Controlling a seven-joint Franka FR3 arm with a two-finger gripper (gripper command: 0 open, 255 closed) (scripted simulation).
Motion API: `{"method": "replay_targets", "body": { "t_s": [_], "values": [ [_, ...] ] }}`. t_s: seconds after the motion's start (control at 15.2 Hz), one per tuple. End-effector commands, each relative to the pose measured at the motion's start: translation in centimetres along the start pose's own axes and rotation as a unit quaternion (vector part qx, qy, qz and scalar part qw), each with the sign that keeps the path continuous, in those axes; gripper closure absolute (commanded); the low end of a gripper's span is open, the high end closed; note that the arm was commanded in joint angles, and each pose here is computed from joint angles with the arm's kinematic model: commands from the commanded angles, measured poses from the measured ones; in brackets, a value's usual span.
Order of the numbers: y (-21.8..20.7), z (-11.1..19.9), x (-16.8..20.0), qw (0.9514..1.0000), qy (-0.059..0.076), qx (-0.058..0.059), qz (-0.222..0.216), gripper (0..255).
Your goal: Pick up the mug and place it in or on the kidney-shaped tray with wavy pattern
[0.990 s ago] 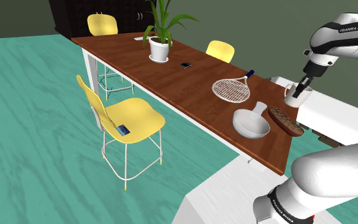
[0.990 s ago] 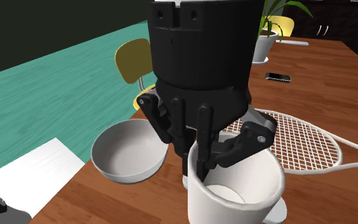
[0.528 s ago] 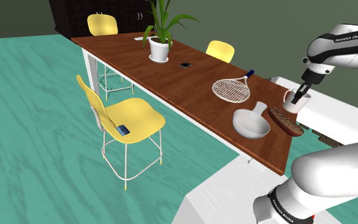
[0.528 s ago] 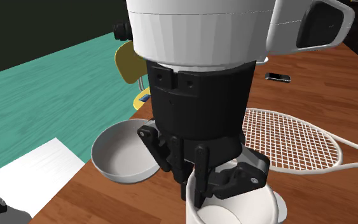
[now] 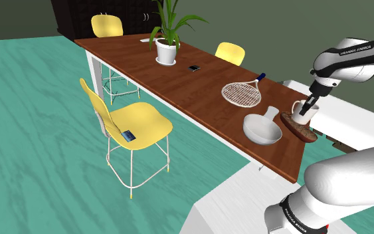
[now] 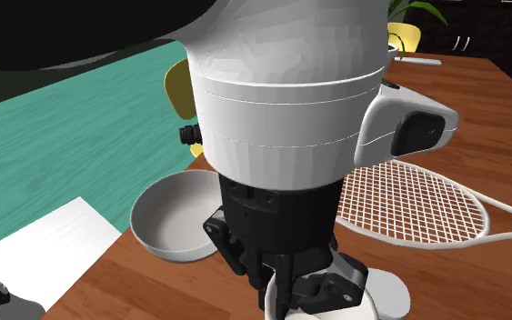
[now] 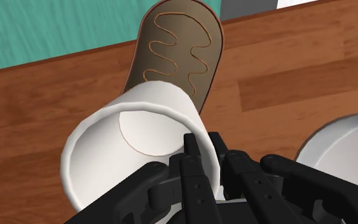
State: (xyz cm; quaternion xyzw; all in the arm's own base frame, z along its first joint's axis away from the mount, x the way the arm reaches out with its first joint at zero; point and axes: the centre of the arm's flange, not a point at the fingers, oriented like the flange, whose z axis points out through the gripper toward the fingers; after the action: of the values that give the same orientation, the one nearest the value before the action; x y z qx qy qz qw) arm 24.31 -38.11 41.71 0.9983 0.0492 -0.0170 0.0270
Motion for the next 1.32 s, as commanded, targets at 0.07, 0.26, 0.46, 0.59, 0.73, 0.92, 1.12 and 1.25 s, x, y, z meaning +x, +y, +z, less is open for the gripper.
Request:
{"method": "replay_targets", "body": {
  "t_s": [0.07,0.26,0.46,0.59,0.73,0.92,1.12,1.25],
  "values": [
    [-0.1,1.5,0.1,1.0000,0.000,0.000,0.000,255],
    [-0.2,1.8,0.2,1.0000,0.000,0.000,0.000,255],
    [-0.2,1.8,0.2,1.0000,0.000,0.000,0.000,255],
    [-0.2,1.8,0.2,1.0000,0.000,0.000,0.000,255],
    [-0.1,1.8,0.1,1.0000,0.000,0.000,0.000,0],
    [-0.1,1.8,0.1,1.0000,0.000,0.000,0.000,0],
    [-0.2,0.5,0.2,1.0000,0.000,0.000,0.000,0],
    [-0.2,-2.1,0.2,1.0000,0.000,0.000,0.000,0]
  ]
}}
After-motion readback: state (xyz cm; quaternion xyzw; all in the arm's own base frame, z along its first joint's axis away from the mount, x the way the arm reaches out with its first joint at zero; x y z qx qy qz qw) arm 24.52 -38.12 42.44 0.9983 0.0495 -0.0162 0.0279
